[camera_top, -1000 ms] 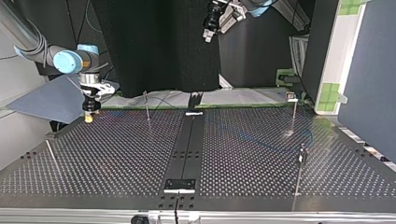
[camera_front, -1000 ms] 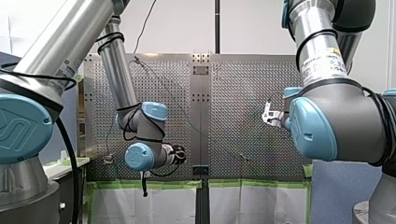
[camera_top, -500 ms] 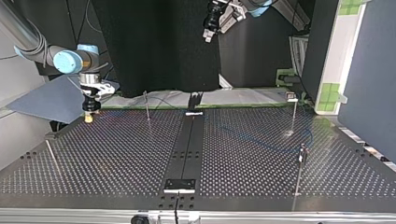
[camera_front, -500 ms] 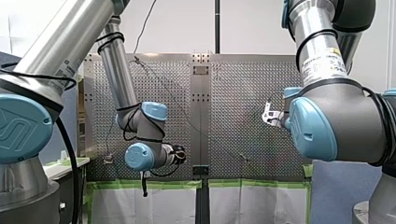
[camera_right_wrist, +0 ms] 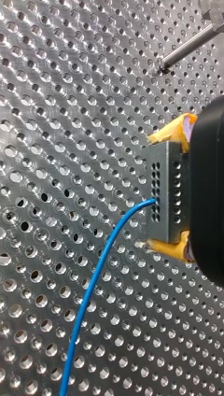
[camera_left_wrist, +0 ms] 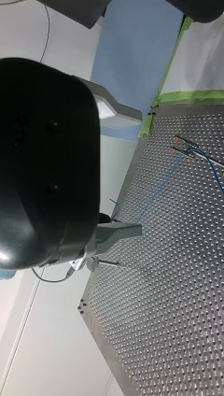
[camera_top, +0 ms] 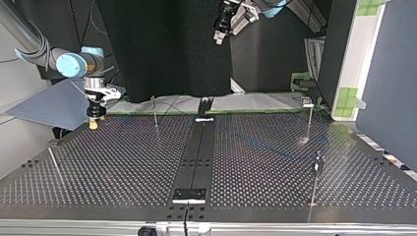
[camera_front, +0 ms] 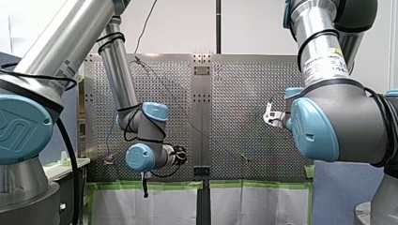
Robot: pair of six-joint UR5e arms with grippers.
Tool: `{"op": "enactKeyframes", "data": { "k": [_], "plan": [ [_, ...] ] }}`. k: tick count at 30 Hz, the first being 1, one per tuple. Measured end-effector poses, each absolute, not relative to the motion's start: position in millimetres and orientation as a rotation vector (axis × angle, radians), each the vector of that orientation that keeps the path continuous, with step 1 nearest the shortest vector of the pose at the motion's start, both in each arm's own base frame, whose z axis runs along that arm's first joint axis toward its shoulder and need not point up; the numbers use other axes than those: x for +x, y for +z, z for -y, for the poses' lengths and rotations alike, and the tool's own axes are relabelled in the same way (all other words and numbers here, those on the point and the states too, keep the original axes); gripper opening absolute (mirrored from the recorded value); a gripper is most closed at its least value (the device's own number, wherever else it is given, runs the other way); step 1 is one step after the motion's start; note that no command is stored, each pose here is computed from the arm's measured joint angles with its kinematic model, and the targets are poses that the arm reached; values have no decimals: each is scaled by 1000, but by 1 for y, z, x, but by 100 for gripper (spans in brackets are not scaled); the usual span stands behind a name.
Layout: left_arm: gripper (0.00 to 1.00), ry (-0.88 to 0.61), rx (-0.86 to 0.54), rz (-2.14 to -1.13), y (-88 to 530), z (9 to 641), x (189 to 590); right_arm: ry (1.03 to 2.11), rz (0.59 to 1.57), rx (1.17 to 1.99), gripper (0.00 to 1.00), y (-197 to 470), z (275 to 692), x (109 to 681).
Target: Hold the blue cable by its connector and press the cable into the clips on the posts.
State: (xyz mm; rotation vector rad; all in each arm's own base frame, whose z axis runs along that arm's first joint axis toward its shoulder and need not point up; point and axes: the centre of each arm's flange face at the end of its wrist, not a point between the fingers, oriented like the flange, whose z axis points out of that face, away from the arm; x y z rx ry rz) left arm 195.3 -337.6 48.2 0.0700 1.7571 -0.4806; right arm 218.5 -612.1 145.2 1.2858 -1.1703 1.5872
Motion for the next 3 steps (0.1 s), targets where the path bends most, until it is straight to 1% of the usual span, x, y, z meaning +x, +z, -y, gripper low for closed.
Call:
{"op": "enactKeyframes", "data": {
  "k": [3],
  "plan": [
    [100, -481, 70, -1757, 48, 338, 195, 1587, 1170, 1286, 0, 145, 612, 218]
  ]
}}
